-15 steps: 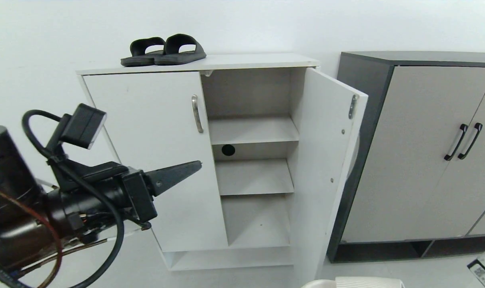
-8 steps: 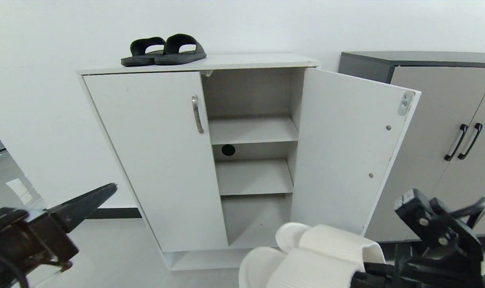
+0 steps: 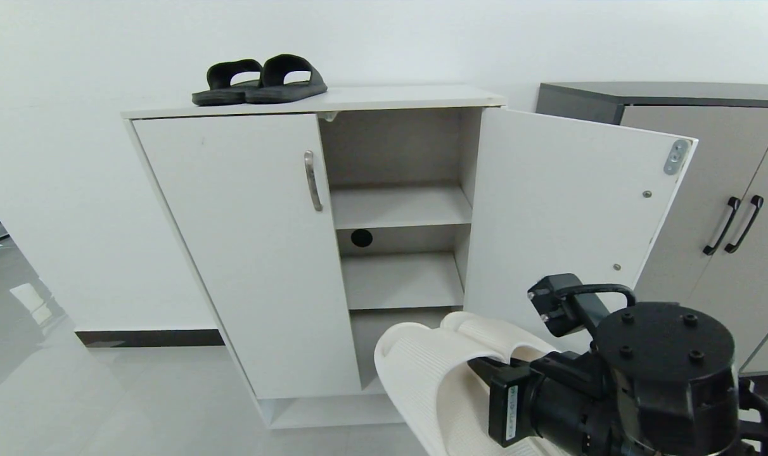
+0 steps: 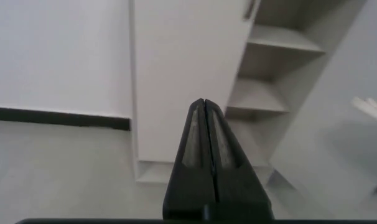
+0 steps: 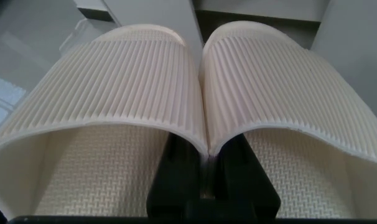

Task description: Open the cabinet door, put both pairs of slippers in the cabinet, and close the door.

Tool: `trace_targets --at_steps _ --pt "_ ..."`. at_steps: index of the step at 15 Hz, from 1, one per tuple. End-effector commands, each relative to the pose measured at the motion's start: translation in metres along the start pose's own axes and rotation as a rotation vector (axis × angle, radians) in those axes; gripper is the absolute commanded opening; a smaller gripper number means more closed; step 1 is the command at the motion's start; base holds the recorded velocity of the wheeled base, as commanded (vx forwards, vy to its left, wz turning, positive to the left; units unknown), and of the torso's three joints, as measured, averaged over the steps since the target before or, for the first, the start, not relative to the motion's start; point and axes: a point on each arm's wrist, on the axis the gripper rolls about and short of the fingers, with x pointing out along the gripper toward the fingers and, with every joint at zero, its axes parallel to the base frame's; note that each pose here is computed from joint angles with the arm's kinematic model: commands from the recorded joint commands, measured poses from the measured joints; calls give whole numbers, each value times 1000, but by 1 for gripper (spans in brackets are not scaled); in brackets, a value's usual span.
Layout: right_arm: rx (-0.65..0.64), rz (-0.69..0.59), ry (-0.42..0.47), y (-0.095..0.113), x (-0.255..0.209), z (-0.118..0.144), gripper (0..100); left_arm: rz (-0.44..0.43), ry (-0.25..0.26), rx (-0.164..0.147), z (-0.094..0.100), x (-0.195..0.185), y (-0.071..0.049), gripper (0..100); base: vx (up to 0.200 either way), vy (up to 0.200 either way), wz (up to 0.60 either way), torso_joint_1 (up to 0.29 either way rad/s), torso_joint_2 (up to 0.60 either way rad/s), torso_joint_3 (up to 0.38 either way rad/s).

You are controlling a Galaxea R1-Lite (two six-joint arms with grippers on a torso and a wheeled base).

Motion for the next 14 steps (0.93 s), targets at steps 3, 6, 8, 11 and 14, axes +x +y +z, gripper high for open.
trace_targets --at_steps 3,6,8,11,14 --pt "-6 -9 13 -1 3 -4 0 83 -108 36 -57 -12 6 0 0 0 0 0 0 0" --pt "-6 -8 15 -1 3 -4 0 157 -92 15 -74 -4 9 0 0 0 0 0 0 0" --pt "-10 -9 20 -1 4 -5 0 -29 -48 112 -77 -4 5 0 0 0 0 0 0 0" --pt "-12 -10 25 -2 3 -7 0 -130 -32 134 -79 -4 3 0 0 0 0 0 0 0" --pt "-11 -7 16 -2 3 -7 0 -38 -35 100 -79 -4 5 0 0 0 0 0 0 0"
